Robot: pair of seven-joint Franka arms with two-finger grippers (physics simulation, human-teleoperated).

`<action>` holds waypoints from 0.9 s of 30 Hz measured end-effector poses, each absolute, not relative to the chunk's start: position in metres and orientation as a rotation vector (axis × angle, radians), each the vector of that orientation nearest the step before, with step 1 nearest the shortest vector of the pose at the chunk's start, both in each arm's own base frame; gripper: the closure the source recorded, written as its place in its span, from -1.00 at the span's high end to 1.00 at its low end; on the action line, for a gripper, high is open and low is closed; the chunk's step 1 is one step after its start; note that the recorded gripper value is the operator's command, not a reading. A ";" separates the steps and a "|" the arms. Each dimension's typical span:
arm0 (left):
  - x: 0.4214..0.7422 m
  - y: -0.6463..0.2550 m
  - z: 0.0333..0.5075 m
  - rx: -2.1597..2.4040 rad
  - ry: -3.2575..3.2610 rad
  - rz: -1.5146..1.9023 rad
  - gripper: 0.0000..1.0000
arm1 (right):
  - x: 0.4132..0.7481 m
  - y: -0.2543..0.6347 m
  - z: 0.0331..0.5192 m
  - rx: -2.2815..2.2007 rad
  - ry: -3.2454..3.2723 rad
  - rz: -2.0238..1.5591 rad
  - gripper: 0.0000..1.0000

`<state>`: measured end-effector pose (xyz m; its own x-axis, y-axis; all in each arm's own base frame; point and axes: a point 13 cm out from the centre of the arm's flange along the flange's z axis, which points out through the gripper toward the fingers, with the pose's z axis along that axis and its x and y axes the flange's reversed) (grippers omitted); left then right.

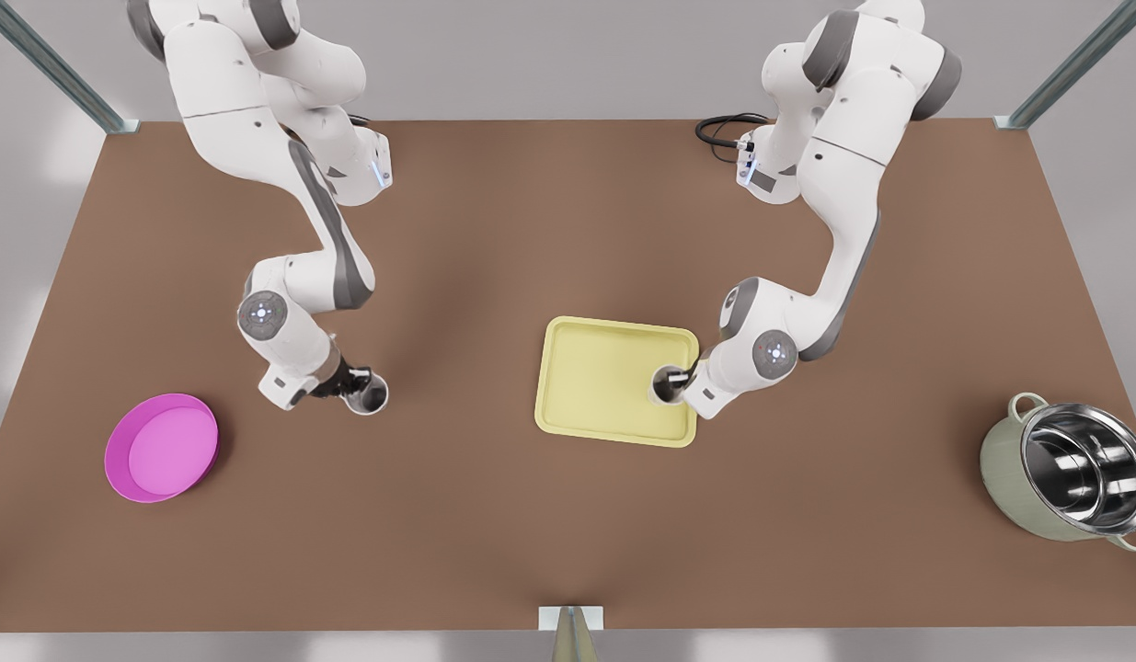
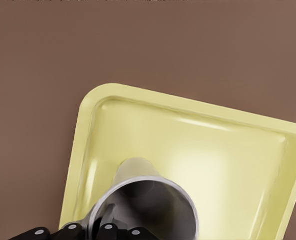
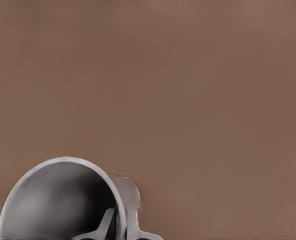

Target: Use both arms to respectively pick up the white IKEA cups from the middle-left and middle-right positions, then place the white IKEA cups onto the middle-middle tray, ensuring that the cups remain upright and do not tip over

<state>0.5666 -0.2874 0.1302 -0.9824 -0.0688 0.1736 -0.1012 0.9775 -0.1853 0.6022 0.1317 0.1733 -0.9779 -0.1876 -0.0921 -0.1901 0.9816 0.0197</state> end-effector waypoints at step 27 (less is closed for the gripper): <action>0.581 -0.277 0.149 0.288 -2.991 0.294 1.00 | 0.576 0.508 0.131 -0.586 2.878 0.518 -0.57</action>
<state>0.5807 -0.2771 0.1495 -0.9745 -0.1762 0.1391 -0.1999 0.9631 -0.1804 0.5762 0.5082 0.1305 -0.9106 -0.3494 -0.2209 -0.4045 0.8633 0.3019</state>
